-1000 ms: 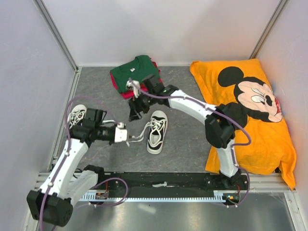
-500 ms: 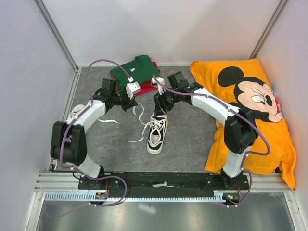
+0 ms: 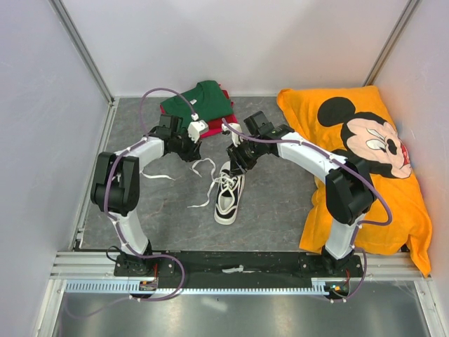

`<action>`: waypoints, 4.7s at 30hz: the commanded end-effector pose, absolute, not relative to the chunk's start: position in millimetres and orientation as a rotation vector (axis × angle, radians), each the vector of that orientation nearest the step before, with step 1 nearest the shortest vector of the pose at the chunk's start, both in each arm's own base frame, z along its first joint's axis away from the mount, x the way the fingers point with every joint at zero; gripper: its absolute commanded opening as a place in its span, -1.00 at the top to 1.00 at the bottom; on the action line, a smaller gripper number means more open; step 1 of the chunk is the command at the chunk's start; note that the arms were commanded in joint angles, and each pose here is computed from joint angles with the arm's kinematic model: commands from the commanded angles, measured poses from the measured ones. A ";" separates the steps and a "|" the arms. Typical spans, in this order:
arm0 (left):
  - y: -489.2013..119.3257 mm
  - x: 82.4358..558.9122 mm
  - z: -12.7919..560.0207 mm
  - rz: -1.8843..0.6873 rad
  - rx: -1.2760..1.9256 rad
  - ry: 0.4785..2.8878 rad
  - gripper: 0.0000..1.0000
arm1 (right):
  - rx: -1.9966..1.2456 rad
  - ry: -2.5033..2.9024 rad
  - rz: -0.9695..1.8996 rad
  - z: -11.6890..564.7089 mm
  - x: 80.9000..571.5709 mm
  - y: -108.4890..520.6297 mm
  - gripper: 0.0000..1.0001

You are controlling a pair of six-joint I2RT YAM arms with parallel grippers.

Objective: Tie the shoes

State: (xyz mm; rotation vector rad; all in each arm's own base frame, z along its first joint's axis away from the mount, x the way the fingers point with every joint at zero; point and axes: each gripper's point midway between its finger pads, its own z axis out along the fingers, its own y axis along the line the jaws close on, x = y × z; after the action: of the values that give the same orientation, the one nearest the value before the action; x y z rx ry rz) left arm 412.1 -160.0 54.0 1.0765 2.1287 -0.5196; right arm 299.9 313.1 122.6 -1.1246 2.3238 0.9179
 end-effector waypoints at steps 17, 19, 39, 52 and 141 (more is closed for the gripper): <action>-141.4 238.3 75.7 -0.621 1.787 1.559 -0.06 | -1.126 2.347 1.105 113.3 290.6 330.7 0.21; -147.3 235.9 68.3 -0.596 1.844 1.543 -0.10 | -1.123 2.352 1.109 112.9 289.8 330.4 0.21; -182.2 229.4 19.1 -0.534 2.082 1.507 -0.10 | -1.126 2.368 1.113 106.7 300.0 337.8 0.15; -181.0 235.6 12.2 -0.505 2.083 1.559 0.83 | -1.169 2.386 1.102 98.5 297.0 333.8 0.64; -306.0 291.3 109.3 -0.984 1.278 1.536 0.97 | -0.749 2.426 1.332 121.4 328.0 279.3 0.29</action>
State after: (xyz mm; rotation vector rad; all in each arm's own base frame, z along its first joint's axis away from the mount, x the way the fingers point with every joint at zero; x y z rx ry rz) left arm 291.6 -300.8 102.2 1.2634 1.5987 -0.9626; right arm 325.3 270.1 119.3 -0.7495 2.4393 1.2969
